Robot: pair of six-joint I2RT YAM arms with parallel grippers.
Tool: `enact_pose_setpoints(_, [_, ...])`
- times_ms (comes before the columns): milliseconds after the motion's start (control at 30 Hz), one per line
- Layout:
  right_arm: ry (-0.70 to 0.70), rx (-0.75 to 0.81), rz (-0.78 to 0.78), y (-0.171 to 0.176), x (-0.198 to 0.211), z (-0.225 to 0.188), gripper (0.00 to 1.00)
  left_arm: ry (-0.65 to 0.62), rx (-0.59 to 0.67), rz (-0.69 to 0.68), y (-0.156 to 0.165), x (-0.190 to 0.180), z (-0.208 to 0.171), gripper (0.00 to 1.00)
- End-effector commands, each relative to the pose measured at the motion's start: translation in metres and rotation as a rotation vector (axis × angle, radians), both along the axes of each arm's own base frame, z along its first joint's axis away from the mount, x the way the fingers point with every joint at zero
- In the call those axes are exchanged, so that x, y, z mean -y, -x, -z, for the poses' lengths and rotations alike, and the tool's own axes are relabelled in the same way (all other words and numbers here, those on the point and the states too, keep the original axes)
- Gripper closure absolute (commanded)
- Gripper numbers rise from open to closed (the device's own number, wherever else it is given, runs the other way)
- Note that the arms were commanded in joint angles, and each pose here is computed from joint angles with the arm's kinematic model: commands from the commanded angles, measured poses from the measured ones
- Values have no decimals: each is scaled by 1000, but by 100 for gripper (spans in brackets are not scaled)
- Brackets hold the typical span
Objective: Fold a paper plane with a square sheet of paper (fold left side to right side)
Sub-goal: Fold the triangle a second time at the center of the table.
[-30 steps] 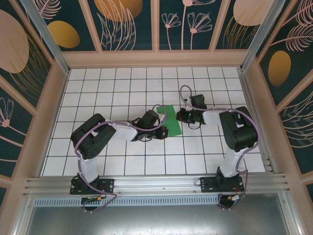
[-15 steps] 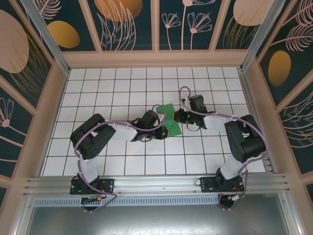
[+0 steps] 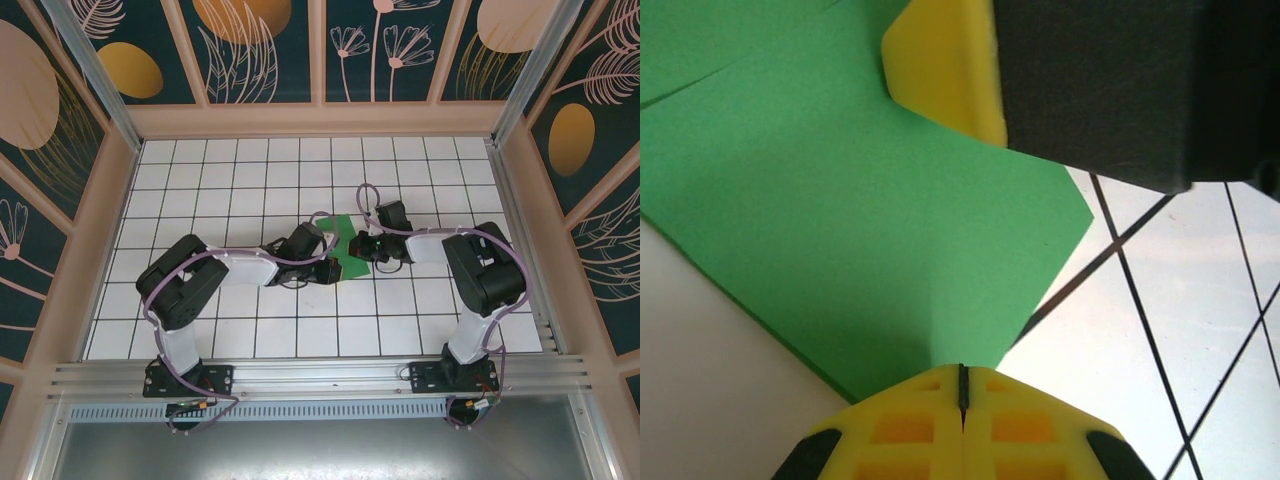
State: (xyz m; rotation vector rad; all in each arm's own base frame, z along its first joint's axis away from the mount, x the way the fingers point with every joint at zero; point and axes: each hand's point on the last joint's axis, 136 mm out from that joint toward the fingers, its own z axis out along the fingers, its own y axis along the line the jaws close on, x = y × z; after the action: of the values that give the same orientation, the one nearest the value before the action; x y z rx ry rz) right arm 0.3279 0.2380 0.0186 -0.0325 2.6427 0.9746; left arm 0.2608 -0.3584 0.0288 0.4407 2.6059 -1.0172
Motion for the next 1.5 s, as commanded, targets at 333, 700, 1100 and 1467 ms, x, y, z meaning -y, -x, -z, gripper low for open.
enact_pose_setpoints(333, [78, -83, 8, 13, 10, 24, 100, 34, -67, 39, 10, 8, 1, 96])
enact_pose_setpoints(700, [98, -88, 10, 15, 13, 27, 100, -61, -70, -22, 9, -11, 25, 97])
enact_pose_setpoints(1100, [116, -81, 7, 12, 14, 25, 100, -67, -111, 9, 28, -21, 34, 98])
enact_pose_setpoints(1467, [118, -81, 3, 10, 13, 24, 100, 65, -75, 29, 32, -13, -7, 98])
